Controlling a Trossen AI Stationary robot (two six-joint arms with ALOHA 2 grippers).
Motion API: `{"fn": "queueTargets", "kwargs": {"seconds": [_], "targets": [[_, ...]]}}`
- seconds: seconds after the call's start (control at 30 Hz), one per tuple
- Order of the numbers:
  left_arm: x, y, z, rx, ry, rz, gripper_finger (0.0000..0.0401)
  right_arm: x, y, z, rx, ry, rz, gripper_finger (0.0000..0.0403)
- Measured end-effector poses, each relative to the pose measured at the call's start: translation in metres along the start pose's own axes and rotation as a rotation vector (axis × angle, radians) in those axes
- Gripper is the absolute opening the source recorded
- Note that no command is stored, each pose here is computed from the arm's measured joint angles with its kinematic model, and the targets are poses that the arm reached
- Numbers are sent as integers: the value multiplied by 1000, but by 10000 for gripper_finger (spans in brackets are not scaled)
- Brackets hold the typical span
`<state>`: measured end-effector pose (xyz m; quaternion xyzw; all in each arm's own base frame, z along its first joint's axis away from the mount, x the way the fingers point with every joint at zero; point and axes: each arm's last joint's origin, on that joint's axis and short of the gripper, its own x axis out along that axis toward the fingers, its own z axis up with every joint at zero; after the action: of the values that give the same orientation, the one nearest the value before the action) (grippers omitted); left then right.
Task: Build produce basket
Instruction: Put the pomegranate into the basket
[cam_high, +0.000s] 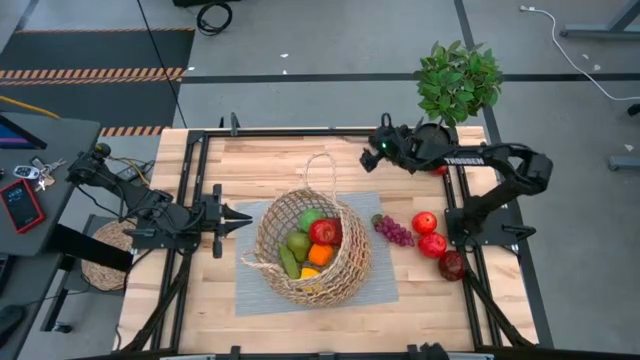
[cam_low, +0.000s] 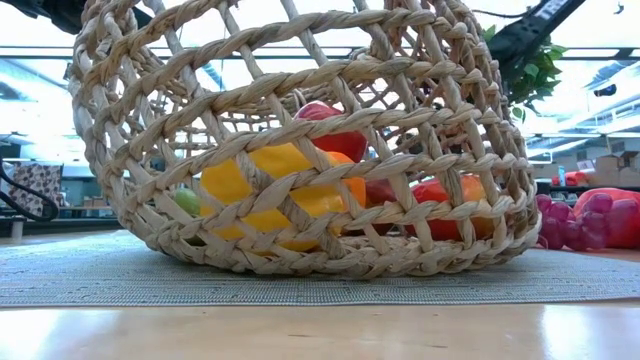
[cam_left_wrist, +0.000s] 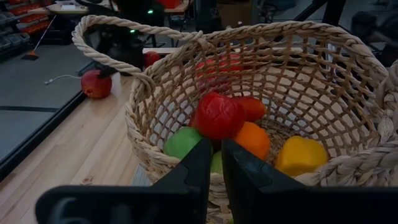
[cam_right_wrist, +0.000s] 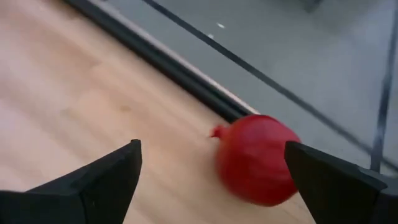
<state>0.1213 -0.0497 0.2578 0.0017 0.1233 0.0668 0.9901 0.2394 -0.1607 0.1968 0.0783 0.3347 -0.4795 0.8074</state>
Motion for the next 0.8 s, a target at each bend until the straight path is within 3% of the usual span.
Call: {"fn": "queueTargets", "kwargs": {"seconds": [0.1,0.33,0.5,0.8], "targets": [[0,0,0,0,0,0,48,13,-12,3,91,22,-46,394],[0,0,0,0,0,0,48,39,-33,-1,273,65,-35,397],[0,0,0,0,0,0,48,54,-41,-8,310,112,-56,397],[0,0,0,0,0,0,48,73,-47,-15,368,146,18,397]]}}
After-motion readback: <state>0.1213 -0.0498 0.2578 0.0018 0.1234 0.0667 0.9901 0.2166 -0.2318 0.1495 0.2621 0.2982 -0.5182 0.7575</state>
